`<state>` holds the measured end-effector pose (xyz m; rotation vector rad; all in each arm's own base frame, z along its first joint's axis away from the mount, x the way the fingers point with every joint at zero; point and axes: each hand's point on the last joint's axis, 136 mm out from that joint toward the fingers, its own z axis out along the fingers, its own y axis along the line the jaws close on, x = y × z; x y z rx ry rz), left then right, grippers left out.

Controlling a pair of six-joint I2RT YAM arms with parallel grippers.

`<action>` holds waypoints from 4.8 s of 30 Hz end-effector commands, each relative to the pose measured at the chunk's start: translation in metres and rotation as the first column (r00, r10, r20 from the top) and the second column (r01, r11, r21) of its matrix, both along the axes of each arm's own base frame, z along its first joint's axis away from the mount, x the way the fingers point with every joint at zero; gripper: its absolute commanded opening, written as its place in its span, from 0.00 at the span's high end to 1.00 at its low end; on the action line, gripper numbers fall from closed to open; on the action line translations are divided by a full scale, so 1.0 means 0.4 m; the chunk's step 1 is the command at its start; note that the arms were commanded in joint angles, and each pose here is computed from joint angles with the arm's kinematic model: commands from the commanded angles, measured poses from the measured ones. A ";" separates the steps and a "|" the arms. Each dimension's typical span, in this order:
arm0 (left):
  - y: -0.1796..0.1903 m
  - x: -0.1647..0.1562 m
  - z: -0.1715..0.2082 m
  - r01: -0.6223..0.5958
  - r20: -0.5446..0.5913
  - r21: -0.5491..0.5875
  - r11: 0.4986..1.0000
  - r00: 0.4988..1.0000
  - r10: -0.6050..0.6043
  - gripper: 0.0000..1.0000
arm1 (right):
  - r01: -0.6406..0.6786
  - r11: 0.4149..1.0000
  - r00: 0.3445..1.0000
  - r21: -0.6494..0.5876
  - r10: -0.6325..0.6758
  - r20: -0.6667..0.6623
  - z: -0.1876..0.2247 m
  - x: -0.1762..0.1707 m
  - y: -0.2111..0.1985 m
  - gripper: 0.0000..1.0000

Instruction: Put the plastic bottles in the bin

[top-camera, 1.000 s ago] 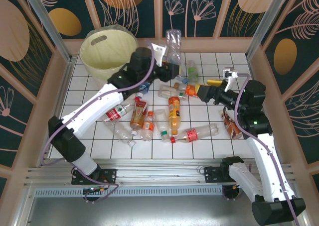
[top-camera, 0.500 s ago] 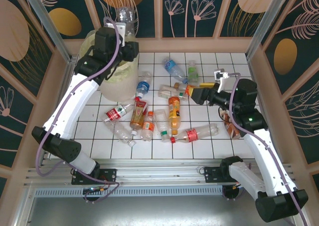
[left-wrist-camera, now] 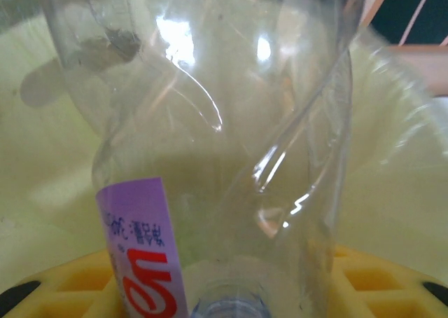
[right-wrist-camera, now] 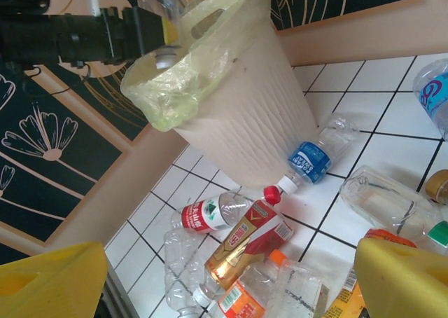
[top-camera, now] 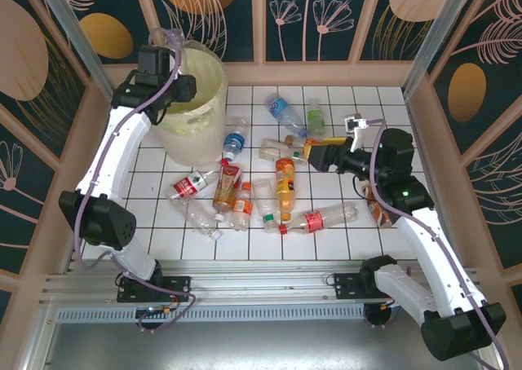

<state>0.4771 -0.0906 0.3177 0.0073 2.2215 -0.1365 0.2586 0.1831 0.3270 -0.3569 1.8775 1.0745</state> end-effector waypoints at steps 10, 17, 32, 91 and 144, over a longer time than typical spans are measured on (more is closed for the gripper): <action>0.029 0.044 -0.193 0.035 -0.233 0.048 0.998 0.972 -0.023 0.52 | -0.002 1.000 1.000 -0.019 0.001 -0.030 -0.041 0.010 0.011 0.08; 0.031 0.062 -0.262 0.051 -0.323 0.058 0.997 0.946 -0.030 0.50 | 0.005 0.999 0.999 -0.034 -0.007 -0.045 -0.054 0.010 0.010 0.08; 0.019 0.066 -0.247 0.047 -0.318 0.014 0.999 0.947 -0.040 0.28 | 0.014 0.999 0.998 -0.046 -0.017 -0.065 -0.077 0.017 0.011 0.08; -0.276 -0.604 0.149 0.727 0.400 -0.446 0.522 0.683 -0.611 0.01 | -0.053 0.880 0.862 -0.471 -0.197 -0.467 -0.562 -0.141 0.248 0.41; -0.292 -0.551 0.108 0.680 0.374 -0.493 0.543 0.729 -0.573 0.01 | 0.005 0.769 0.866 -0.640 -0.323 -0.382 -0.681 -0.107 0.285 0.54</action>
